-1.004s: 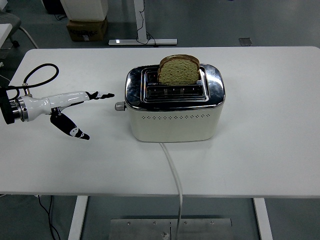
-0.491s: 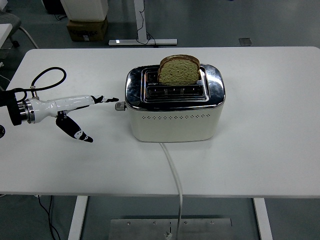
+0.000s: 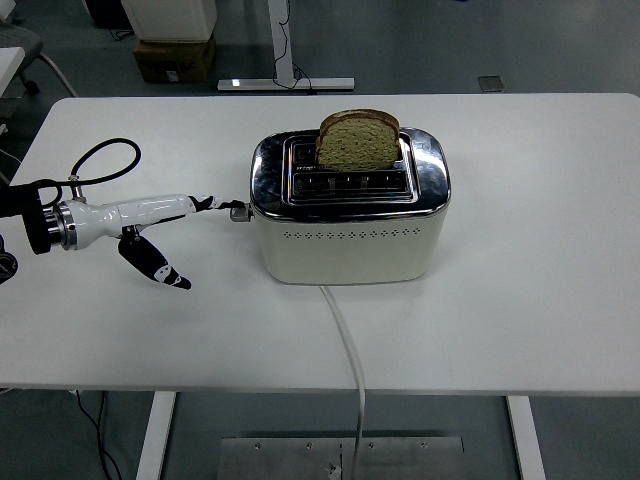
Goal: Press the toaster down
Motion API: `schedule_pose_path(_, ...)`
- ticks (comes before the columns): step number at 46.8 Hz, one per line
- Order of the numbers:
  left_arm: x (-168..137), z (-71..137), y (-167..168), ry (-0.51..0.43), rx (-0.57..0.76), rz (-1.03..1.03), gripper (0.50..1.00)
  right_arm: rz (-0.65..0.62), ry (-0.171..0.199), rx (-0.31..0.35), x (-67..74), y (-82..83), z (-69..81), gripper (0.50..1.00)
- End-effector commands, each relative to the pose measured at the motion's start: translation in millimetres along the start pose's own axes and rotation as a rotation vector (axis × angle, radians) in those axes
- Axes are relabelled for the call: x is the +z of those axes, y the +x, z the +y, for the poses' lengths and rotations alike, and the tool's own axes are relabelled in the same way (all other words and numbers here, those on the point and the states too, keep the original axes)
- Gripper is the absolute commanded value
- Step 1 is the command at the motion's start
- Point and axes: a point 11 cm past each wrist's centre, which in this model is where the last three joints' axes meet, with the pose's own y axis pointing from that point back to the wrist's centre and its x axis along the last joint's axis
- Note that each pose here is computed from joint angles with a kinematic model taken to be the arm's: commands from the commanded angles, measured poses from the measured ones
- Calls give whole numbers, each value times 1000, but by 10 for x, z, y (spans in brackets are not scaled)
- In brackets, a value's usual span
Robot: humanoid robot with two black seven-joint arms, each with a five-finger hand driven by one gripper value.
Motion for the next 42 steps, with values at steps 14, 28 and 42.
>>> schedule_pose_path(14, 24, -87, -91, -7, -27, -29, 1000, 0, 0, 0, -1, 0, 0, 1000)
schedule_pose_path(28, -30, -94, -153, 4, -35, -15, 1000, 0, 0, 0, -1, 0, 0, 1000)
schedule_pose_path(42, -77, -103, -307, 17, -80, -14, 1000, 0, 0, 0, -1, 0, 0, 1000)
